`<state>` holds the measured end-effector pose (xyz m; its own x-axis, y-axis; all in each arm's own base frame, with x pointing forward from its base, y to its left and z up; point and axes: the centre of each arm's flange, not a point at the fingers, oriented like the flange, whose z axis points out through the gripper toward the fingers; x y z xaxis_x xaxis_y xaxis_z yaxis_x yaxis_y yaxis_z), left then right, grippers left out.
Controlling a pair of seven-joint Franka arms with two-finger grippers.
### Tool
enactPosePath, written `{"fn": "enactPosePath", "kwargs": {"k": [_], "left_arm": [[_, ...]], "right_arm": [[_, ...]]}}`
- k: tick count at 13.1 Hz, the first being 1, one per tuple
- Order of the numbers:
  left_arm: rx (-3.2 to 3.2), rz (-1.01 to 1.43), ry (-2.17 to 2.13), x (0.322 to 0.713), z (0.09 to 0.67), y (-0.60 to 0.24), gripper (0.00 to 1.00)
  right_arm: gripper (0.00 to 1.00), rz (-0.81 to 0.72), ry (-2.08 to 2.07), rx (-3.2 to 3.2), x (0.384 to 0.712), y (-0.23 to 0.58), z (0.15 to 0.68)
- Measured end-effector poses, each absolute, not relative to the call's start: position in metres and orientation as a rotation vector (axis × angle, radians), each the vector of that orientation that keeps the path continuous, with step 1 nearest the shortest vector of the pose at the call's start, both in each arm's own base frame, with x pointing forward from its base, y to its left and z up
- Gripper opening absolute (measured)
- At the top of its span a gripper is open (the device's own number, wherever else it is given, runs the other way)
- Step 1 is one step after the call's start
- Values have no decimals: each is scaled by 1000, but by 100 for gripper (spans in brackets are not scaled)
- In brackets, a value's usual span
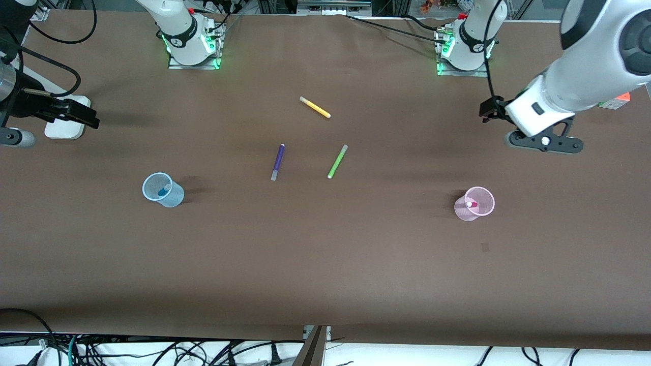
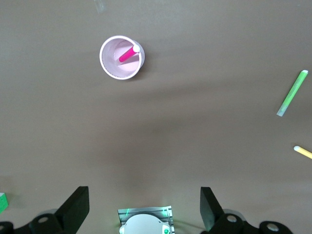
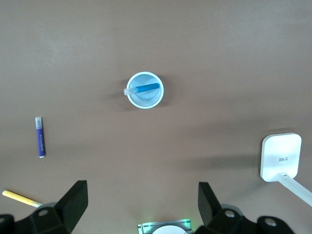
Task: Place pink and blue markers in matching cups
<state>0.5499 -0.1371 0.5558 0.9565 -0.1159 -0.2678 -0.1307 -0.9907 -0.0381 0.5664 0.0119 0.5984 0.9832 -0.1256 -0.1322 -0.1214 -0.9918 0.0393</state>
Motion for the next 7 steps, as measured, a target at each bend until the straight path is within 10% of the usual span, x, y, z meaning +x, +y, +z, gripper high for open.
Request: {"fn": "enactPosePath", "kwargs": {"k": [7], "left_arm": [[-3029, 359, 171, 551, 557, -138, 100]], "right_arm": [[100, -209, -193, 3097, 566, 12, 598]]}}
